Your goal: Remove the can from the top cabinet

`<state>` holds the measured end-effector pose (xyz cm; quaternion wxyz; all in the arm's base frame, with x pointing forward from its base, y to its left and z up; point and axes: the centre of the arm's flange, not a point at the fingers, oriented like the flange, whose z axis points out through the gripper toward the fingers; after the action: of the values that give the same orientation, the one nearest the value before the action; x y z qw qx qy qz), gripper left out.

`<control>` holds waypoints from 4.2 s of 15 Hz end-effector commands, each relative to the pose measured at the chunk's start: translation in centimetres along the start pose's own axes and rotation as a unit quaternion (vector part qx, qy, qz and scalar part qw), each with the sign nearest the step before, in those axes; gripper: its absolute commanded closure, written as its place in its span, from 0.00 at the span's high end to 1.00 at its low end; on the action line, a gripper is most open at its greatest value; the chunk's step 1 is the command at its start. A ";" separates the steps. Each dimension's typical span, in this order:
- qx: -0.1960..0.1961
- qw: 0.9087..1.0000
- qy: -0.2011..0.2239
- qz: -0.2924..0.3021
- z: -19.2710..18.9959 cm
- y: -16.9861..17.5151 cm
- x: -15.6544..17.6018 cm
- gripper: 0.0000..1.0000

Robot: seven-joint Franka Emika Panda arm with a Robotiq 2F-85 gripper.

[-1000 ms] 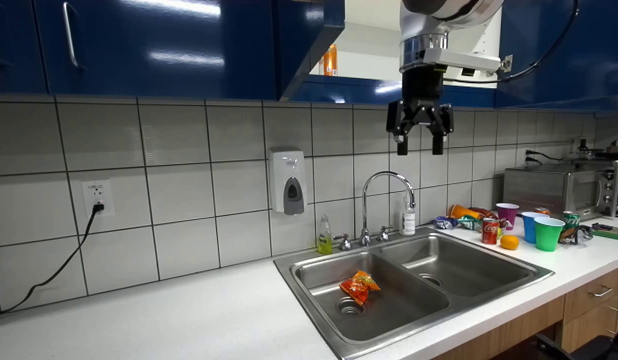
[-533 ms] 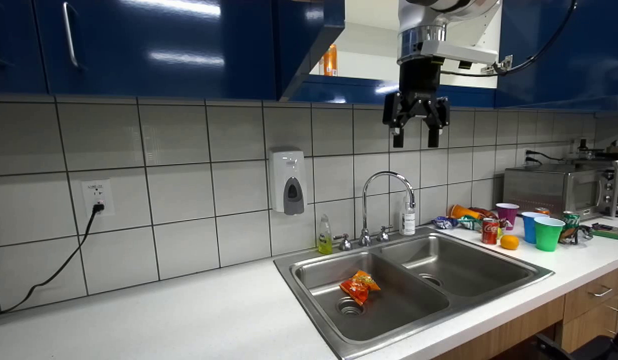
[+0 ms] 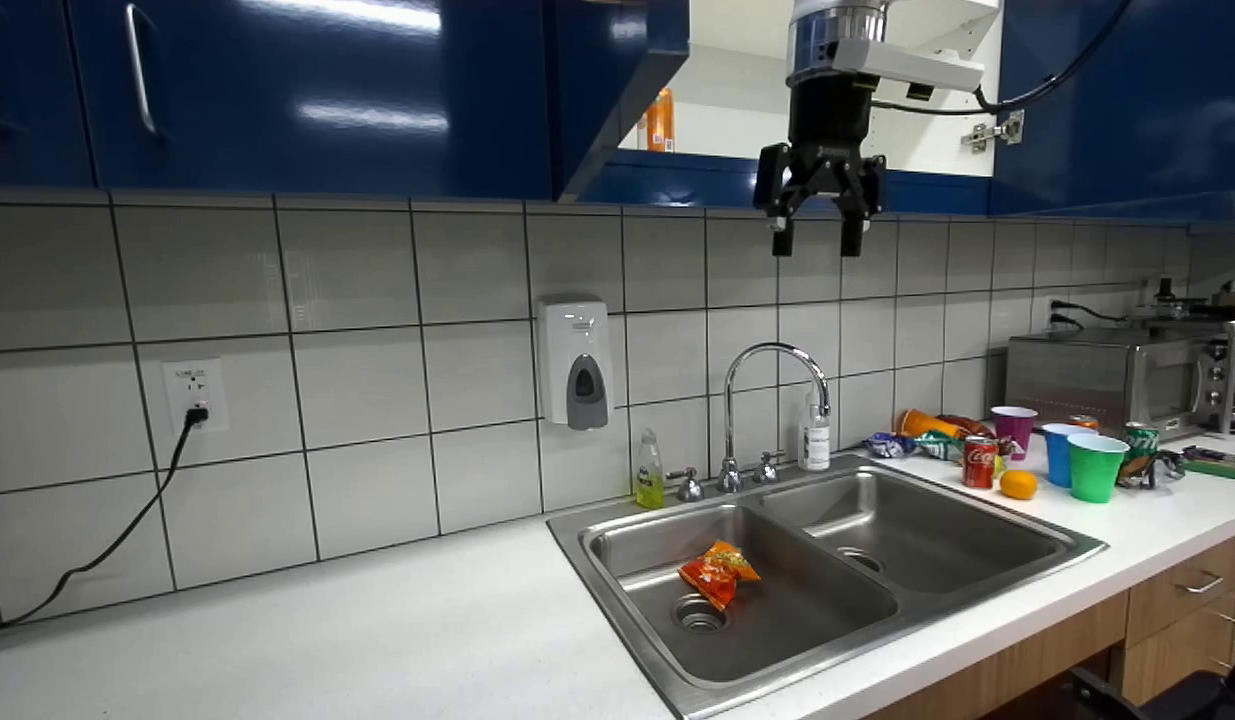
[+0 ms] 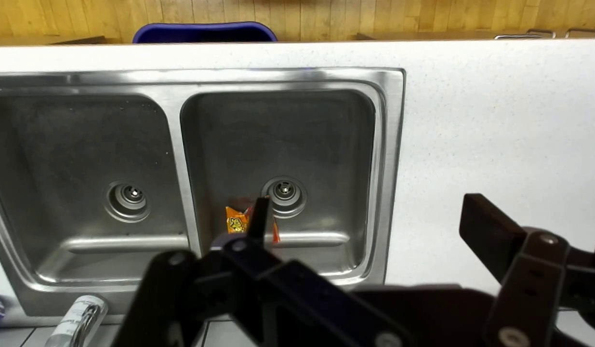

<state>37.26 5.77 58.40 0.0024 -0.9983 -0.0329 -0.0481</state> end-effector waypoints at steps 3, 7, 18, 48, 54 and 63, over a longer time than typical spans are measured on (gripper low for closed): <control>-0.040 0.998 0.034 -0.017 -3.6 0.3 1.7 1.00; -0.063 0.996 0.063 -0.025 -5.6 0.5 3.1 1.00; -0.082 0.985 0.138 -0.056 -9.5 -0.5 6.3 1.00; -0.110 0.964 0.236 -0.051 -19.1 -0.7 13.0 1.00; -0.103 0.960 0.256 -0.054 -18.0 -0.5 15.6 1.00; -0.099 0.953 0.280 -0.056 -16.8 -0.6 18.0 1.00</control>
<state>52.55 7.56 76.22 -0.0794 -0.9430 -0.0793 -0.3134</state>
